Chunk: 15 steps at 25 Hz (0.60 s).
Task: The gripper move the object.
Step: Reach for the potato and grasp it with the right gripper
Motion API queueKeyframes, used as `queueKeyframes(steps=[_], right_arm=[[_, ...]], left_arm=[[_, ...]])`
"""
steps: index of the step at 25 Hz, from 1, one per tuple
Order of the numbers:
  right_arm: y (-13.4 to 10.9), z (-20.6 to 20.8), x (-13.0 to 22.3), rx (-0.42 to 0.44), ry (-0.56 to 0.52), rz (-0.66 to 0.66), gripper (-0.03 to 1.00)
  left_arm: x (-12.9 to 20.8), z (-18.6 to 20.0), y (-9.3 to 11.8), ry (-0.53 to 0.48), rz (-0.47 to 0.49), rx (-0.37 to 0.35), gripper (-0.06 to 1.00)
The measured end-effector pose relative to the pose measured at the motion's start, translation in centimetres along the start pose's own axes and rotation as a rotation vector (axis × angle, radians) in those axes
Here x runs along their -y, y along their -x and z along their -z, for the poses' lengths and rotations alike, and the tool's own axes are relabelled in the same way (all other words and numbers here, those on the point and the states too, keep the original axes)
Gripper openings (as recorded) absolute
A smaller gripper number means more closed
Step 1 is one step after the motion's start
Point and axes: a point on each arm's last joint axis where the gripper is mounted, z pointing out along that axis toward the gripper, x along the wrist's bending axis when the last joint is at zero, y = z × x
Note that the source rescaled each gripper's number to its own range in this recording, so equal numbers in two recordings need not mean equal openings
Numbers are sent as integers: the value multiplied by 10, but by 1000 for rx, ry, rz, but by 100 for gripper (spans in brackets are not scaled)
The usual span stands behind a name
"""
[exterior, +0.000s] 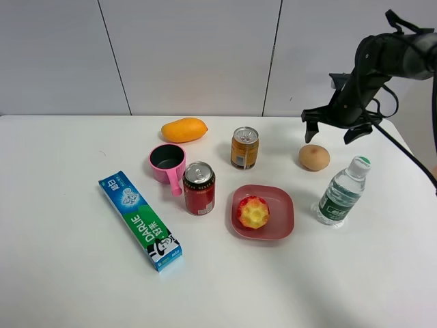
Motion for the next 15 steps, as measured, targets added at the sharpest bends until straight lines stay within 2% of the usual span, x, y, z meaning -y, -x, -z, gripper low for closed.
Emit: queueKeyframes(steps=[5, 9, 11, 15], right_arm=[[0, -24, 4, 0, -54, 16, 100], [0, -31, 4, 0, -48, 24, 97], [0, -31, 3, -2, -41, 24, 83], [-1, -30, 2, -10, -31, 36, 25]], left_arm=[[0, 0, 0, 0, 0, 0, 100], [0, 0, 0, 1, 0, 0, 100], [0, 0, 0, 1, 0, 0, 100], [0, 0, 0, 1, 0, 0, 100]])
